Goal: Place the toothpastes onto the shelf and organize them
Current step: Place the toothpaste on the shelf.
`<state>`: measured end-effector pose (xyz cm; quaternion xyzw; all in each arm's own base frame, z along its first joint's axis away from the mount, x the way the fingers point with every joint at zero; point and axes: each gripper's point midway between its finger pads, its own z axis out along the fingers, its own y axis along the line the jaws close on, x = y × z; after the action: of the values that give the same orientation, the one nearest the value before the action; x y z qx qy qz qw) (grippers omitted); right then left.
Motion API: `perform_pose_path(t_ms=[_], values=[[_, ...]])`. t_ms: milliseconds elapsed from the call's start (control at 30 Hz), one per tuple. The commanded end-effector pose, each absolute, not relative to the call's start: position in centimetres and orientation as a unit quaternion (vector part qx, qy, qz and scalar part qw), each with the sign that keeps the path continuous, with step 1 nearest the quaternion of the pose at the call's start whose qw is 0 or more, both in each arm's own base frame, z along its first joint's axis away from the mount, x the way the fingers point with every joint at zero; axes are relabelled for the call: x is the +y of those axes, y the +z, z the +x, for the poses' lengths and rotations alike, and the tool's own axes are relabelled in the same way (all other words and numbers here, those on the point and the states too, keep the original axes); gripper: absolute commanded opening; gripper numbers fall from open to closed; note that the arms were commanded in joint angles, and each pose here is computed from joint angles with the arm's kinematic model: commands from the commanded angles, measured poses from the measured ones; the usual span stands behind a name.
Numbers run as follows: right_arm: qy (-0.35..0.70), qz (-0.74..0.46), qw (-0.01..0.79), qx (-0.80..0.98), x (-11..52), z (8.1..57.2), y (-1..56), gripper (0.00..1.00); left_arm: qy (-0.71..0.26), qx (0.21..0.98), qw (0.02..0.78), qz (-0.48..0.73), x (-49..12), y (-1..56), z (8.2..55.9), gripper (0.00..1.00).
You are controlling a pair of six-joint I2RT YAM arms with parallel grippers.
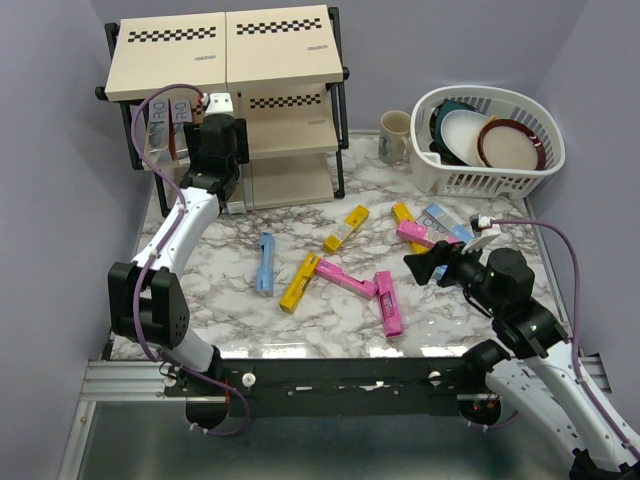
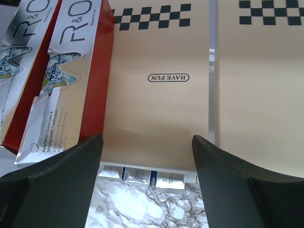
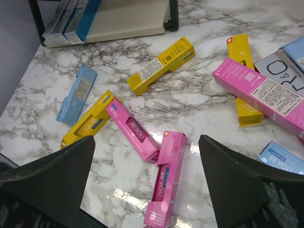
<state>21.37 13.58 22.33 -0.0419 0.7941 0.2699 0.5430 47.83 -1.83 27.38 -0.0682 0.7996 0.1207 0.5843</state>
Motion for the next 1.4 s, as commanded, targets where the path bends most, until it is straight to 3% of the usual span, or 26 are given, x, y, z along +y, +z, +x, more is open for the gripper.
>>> perform_pose_path(t_ms=[0, 433, 833, 1067, 1367], values=[[0.275, -0.053, 0.542, 0.793, 14.0, 21.3, 22.1, 0.98, 0.153, 0.782, 0.596, -0.095, 0.1, 28.8, 48.1, 0.88], [0.275, -0.053, 0.543, 0.791, 13.9, 21.2, 22.2, 0.98, 0.175, 0.776, 0.595, -0.114, 1.3, 28.6, 47.4, 0.88], [0.276, -0.072, 0.547, 0.787, 14.1, 20.9, 22.4, 0.99, 0.097, 0.768, 0.626, -0.089, -1.6, 30.9, 45.7, 0.92], [0.263, -0.074, 0.559, 0.783, 13.6, 21.0, 23.3, 1.00, 0.012, 0.741, 0.668, -0.074, -3.9, 36.1, 40.3, 0.95], [0.249, -0.091, 0.570, 0.777, 13.7, 21.9, 23.2, 0.96, -0.066, 0.714, 0.695, -0.055, -4.1, 37.4, 30.3, 0.99]])
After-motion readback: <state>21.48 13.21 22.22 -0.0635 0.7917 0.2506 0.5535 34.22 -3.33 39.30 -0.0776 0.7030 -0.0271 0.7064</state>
